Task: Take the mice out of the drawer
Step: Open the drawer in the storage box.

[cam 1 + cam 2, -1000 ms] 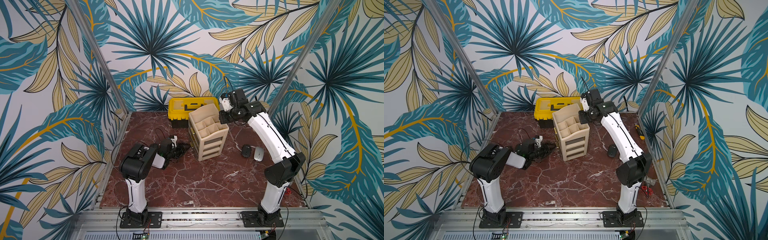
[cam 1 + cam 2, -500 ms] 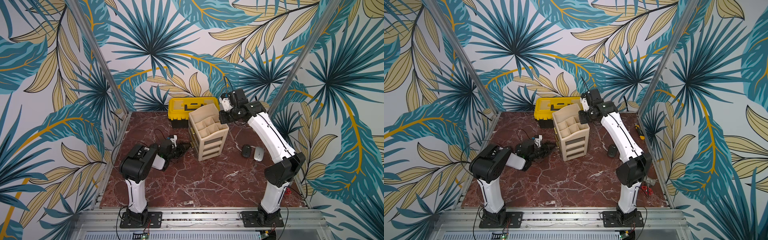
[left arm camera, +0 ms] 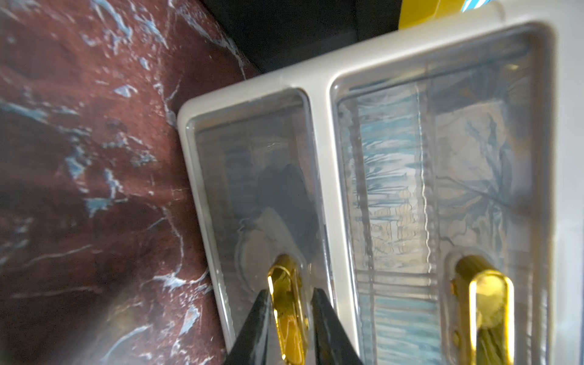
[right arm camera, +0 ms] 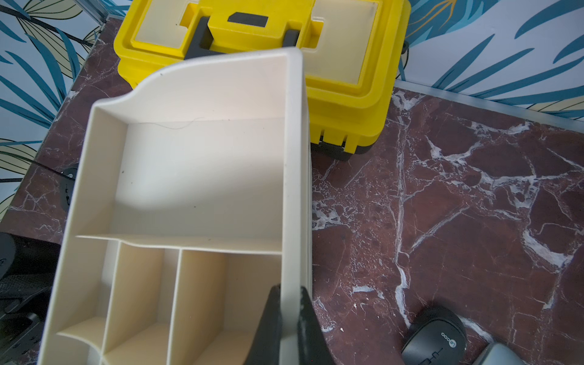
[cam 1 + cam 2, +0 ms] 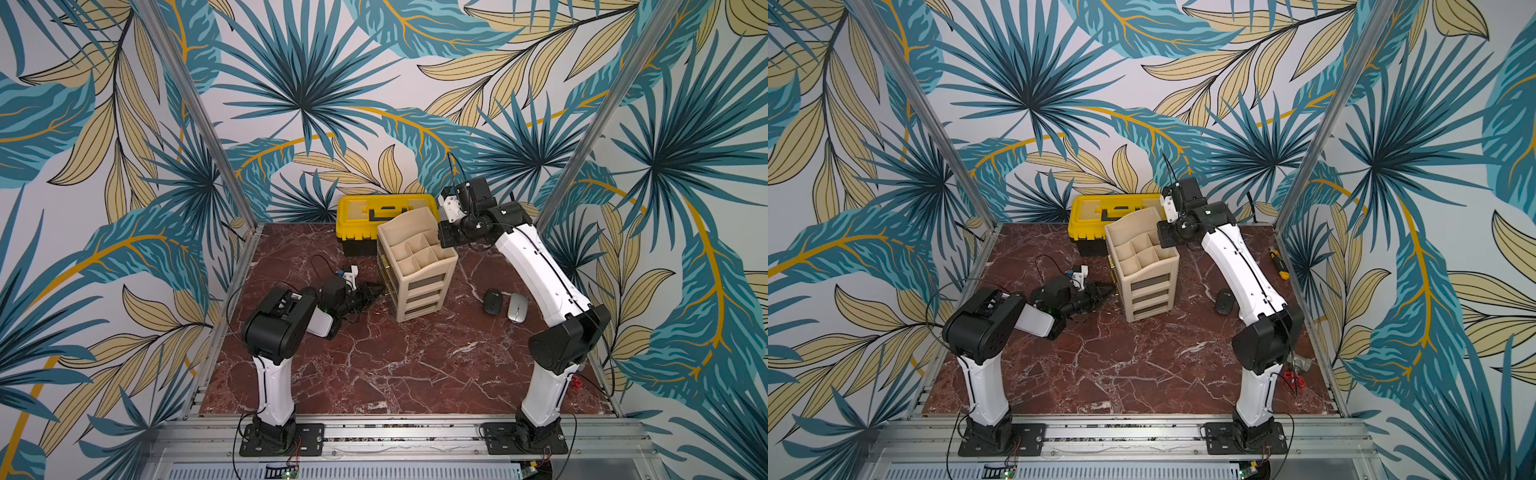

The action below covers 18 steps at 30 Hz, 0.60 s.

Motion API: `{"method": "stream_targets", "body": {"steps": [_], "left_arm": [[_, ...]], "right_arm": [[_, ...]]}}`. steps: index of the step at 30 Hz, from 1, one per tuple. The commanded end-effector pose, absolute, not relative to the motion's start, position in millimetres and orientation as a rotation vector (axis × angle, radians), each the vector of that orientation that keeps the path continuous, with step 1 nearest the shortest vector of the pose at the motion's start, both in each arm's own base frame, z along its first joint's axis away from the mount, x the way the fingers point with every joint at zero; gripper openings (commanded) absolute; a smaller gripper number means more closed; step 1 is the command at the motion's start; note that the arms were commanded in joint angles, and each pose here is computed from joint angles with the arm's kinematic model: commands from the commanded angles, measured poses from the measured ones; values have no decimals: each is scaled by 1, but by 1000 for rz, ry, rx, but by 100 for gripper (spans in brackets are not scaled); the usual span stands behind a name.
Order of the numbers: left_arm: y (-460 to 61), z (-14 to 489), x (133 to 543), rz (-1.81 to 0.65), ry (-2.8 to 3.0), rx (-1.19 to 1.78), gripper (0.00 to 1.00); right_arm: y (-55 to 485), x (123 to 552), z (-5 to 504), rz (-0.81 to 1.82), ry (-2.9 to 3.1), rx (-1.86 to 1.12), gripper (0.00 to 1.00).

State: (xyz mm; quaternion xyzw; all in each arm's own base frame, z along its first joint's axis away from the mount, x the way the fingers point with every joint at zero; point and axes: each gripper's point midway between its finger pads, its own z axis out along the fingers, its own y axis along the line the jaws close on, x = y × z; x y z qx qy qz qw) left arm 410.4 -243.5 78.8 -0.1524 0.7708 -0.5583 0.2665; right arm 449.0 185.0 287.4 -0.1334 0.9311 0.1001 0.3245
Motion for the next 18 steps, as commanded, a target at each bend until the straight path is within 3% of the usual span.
{"method": "stream_targets", "body": {"steps": [1,9,12,18], "left_arm": [[-250,81,414,-1533,2058,-376,23],[-251,76,417,-1546,2012,-375,22],[-252,76,418,-1560,1993,-372,11],[-247,75,406,-1523,2037,-373,4]], "right_arm": [[184,421,217,196,2704,-433,0],[185,419,213,201,2717,-440,0],[185,419,212,198,2718,-440,0],[184,421,213,186,2712,-434,0]]}}
